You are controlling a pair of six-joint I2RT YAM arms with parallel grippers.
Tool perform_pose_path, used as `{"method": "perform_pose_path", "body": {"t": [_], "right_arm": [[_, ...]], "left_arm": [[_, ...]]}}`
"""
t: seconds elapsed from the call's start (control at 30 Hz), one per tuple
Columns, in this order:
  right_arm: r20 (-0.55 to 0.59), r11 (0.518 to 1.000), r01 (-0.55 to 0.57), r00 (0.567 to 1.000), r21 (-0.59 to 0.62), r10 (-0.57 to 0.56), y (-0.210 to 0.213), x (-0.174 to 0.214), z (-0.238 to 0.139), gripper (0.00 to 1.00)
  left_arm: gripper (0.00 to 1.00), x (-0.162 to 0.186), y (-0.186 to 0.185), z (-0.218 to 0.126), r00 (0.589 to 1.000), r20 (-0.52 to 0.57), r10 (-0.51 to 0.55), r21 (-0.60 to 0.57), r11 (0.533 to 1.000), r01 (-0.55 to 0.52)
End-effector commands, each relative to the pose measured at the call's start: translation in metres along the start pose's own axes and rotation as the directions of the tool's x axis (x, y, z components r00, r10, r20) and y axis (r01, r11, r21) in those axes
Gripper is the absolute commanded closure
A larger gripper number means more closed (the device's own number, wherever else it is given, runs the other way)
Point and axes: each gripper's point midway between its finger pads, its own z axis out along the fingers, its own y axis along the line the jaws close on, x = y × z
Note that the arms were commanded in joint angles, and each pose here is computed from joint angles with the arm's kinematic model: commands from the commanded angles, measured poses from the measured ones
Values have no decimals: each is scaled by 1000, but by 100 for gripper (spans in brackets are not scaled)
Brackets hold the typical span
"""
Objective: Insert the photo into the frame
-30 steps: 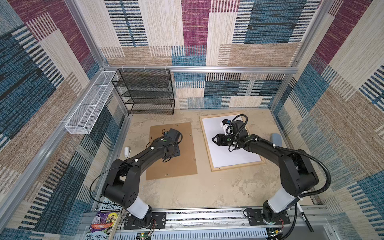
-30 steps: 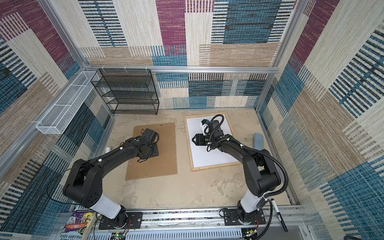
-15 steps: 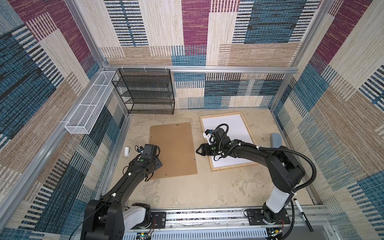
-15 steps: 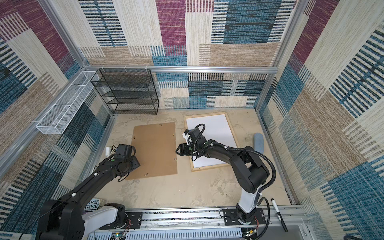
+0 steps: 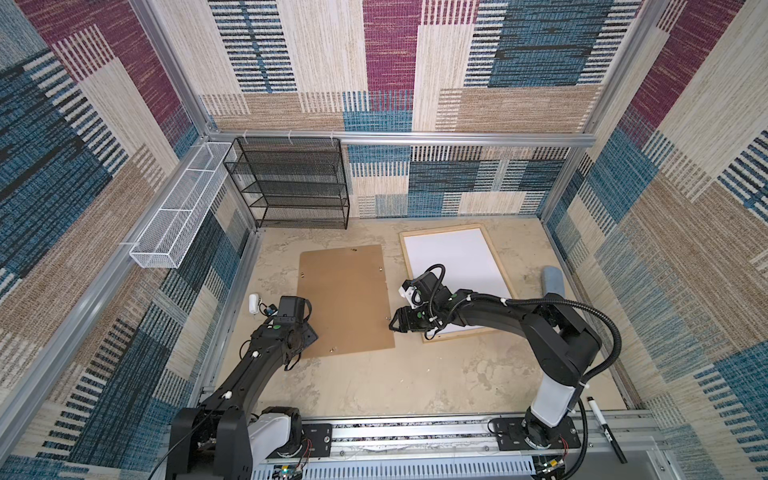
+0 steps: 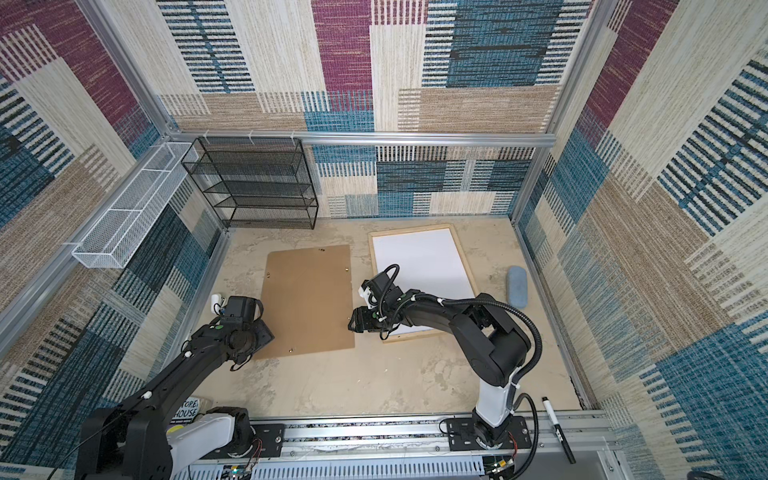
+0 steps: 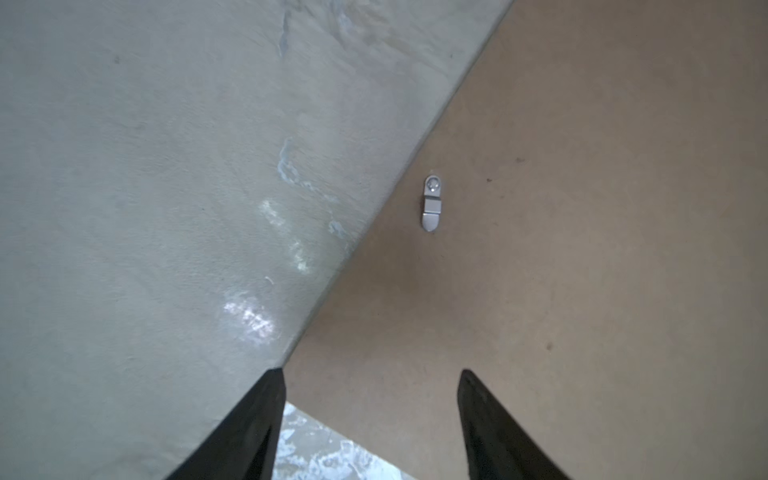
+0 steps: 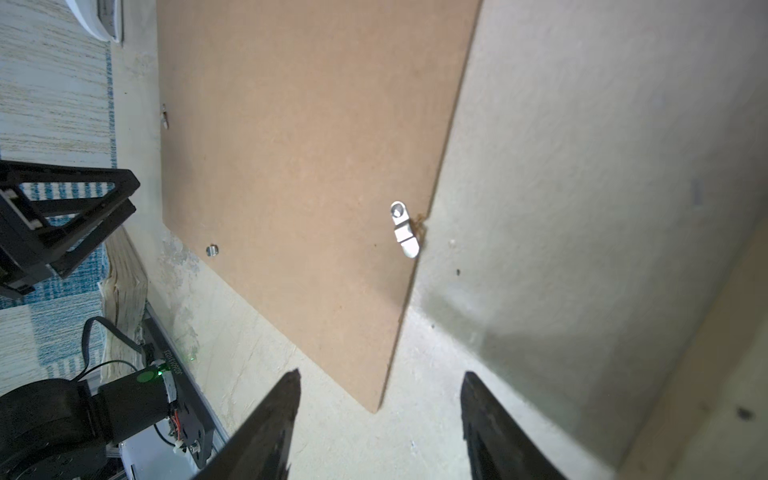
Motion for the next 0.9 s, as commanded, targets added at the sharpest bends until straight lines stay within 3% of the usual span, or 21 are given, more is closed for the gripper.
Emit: {"method": "perform_pose_path", "body": {"t": [0.0,0.53,0.87], "right_arm": [[16,998,11,1000,68,-12,-11,-5,1,37],[57,973,-26,998,230,13,-71,-24,-17,37],[94,983,6,995,184,-24,-58,-51,-19,37]], "left_arm": [[32,3,-11,7,999,-41,0,40,999,2],[38,24,-34,26,991,-133,-6,164,986,28],[40,29,-58,22,990,-142,25,230,973,8]]}}
